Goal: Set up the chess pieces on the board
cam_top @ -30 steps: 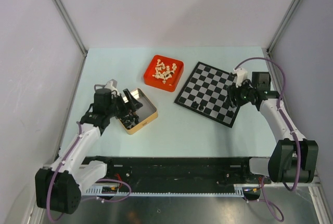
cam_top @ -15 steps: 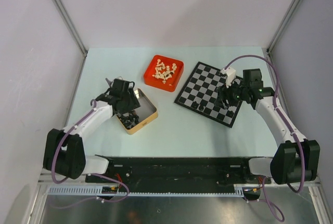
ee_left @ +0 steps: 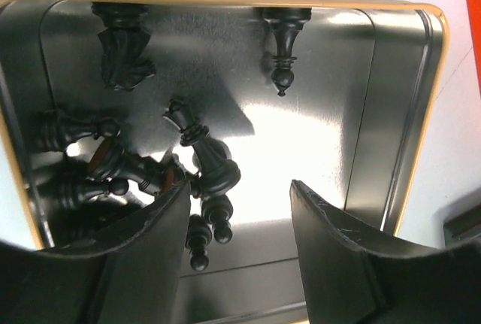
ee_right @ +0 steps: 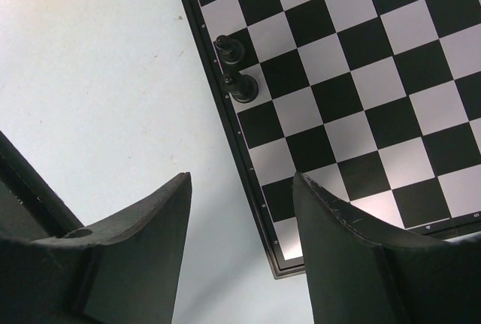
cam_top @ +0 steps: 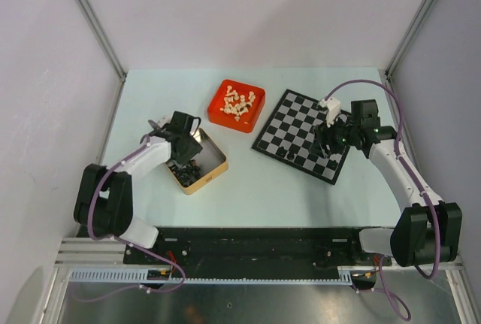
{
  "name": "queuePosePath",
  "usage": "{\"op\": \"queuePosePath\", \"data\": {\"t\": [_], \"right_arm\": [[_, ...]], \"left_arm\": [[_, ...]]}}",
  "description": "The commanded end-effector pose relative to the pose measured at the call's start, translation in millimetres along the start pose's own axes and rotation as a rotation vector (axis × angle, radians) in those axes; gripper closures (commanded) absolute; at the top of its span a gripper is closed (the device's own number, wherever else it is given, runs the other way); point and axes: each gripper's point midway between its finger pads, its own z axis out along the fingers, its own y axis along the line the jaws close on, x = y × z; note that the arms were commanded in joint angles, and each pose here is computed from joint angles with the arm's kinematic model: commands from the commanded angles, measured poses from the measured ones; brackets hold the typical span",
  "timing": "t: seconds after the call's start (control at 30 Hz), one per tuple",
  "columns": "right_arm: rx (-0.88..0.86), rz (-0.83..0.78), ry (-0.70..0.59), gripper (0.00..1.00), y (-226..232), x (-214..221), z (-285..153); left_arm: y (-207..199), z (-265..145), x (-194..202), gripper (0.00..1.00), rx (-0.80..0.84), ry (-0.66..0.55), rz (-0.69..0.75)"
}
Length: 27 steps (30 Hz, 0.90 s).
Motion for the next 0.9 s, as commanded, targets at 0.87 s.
{"op": "queuePosePath", "data": {"t": [0.87], "right_arm": [[0.007,0.012,-0.049,0.39,-4.9,-17.7,-8.7]], "left_arm": [[-4.4,29.0,-2.4,0.62,-0.096,-0.021,0.029]]}}
